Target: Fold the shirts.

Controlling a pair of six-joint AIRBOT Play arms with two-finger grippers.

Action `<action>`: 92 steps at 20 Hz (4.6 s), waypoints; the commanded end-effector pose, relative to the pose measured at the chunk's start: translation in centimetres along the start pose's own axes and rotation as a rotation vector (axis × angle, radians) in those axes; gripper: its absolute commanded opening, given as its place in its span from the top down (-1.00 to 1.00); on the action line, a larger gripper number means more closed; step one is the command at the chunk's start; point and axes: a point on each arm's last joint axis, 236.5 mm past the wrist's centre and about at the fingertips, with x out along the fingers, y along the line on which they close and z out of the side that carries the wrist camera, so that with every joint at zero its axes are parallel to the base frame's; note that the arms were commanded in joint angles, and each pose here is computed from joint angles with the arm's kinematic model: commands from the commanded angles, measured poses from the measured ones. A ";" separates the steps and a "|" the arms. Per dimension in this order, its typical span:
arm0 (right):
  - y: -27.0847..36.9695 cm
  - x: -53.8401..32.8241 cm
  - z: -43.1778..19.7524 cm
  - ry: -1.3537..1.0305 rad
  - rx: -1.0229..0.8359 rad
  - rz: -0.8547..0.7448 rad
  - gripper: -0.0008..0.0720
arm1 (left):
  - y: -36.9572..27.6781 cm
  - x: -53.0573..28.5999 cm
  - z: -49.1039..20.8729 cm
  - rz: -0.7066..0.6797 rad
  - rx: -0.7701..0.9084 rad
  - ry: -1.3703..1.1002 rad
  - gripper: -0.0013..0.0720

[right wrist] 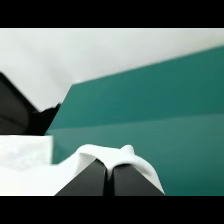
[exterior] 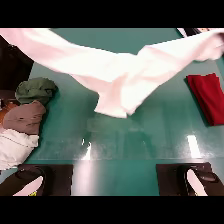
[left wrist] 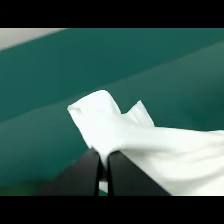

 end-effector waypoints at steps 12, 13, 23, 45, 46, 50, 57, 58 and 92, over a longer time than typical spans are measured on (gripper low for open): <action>3.4 -8.6 8.8 -0.068 -0.202 -0.240 0.93 | -1.6 -7.2 3.3 -0.019 0.007 -0.209 0.89; 2.7 -8.0 8.8 -0.042 -0.176 -0.236 0.93 | -1.4 -5.0 1.9 -0.022 -0.005 -0.160 0.89; -8.4 11.0 -2.0 0.368 -0.155 -0.242 0.93 | 1.0 15.1 -19.1 -0.013 -0.071 0.475 0.89; -17.2 11.8 -23.8 1.098 -0.003 -0.348 -0.53 | 4.7 20.9 -33.1 0.087 0.021 0.865 0.89; -16.9 10.2 -25.7 1.122 0.030 -0.364 -0.53 | 4.7 20.8 -33.1 0.086 0.020 0.866 0.89; -16.3 5.5 -31.2 1.141 0.161 -0.447 -0.53 | 4.5 20.7 -33.2 0.080 0.014 0.872 0.89; -16.2 3.4 -37.5 1.148 0.382 -0.483 -0.53 | 3.8 20.7 -33.3 0.060 -0.006 0.876 0.89; -15.9 4.1 -38.0 1.118 0.425 -0.464 -0.53 | 3.8 20.6 -33.4 0.059 -0.006 0.881 0.89; 0.1 0.6 -1.8 0.060 0.033 -0.050 0.93 | 3.6 -1.2 -3.8 0.172 -0.010 0.009 0.89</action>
